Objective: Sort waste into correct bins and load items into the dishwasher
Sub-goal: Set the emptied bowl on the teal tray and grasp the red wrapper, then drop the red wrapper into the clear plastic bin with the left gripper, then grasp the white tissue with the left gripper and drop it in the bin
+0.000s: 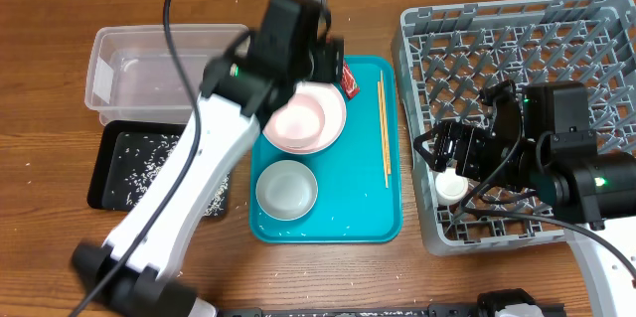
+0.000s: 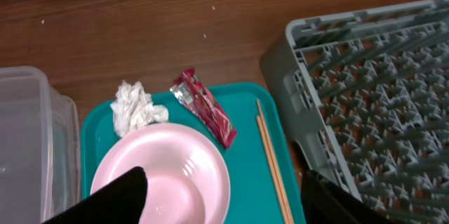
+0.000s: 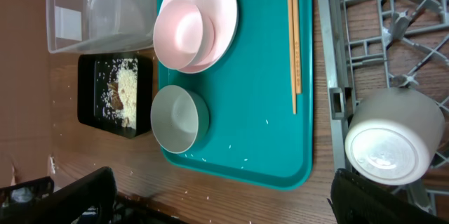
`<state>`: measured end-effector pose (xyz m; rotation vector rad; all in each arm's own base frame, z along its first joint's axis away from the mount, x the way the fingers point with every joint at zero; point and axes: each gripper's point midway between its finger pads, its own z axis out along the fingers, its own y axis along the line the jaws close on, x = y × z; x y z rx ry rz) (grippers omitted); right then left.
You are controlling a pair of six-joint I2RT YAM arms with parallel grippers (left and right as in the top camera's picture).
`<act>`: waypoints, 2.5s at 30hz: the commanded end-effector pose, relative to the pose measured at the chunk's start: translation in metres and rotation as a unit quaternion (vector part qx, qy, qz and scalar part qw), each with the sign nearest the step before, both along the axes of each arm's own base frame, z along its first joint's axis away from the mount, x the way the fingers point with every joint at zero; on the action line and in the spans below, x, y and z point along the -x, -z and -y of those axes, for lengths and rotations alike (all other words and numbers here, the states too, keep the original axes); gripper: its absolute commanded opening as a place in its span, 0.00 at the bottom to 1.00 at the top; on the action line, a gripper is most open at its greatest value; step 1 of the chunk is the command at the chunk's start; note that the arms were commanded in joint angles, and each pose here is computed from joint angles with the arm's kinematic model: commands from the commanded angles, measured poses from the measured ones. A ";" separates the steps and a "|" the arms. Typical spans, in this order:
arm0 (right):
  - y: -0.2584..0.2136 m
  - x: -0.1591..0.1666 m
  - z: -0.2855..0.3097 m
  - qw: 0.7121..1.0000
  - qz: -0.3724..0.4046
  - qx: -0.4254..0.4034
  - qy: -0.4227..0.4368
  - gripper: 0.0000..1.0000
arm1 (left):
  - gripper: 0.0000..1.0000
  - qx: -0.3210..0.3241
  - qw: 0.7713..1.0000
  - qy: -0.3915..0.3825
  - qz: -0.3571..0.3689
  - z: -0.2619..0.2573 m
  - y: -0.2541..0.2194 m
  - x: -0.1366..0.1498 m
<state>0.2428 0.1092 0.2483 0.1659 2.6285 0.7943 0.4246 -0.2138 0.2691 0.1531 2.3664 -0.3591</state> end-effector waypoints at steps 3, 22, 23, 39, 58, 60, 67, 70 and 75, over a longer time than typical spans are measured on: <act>-0.006 -0.004 0.001 1.000 0.015 0.002 -0.001 1.00 | 0.78 -0.007 0.997 0.063 -0.046 0.043 0.068 -0.061; 0.020 -0.015 -0.001 0.999 -0.039 0.009 -0.002 0.99 | 0.04 0.039 0.979 -0.083 -0.183 0.061 0.235 -0.097; 0.020 -0.015 -0.001 0.999 -0.038 0.010 -0.004 0.99 | 0.04 0.041 0.979 -0.084 -0.180 0.060 0.229 -0.098; 0.022 -0.008 0.000 0.999 -0.043 0.020 -0.021 0.99 | 0.04 -0.038 0.927 -0.317 -0.196 -0.160 0.076 -0.043; 0.024 -0.005 0.000 0.998 -0.048 0.021 -0.022 0.99 | 0.95 -0.180 0.980 0.013 -0.089 -0.060 0.120 -0.101; 0.024 -0.005 0.000 0.998 -0.048 0.021 -0.022 0.99 | 0.93 -0.199 0.975 -0.002 -0.099 -0.060 0.143 -0.106; 0.024 -0.005 0.000 0.998 -0.048 0.021 -0.022 0.99 | 0.88 -0.222 0.964 -0.032 -0.140 -0.069 0.206 -0.113; 0.024 -0.005 0.000 0.998 -0.048 0.021 -0.022 0.99 | 0.82 -0.221 0.962 -0.038 -0.156 -0.074 0.222 -0.113; 0.024 -0.005 0.000 0.998 -0.048 0.021 -0.022 0.99 | 0.37 -0.177 0.967 -0.004 -0.181 -0.055 0.235 -0.105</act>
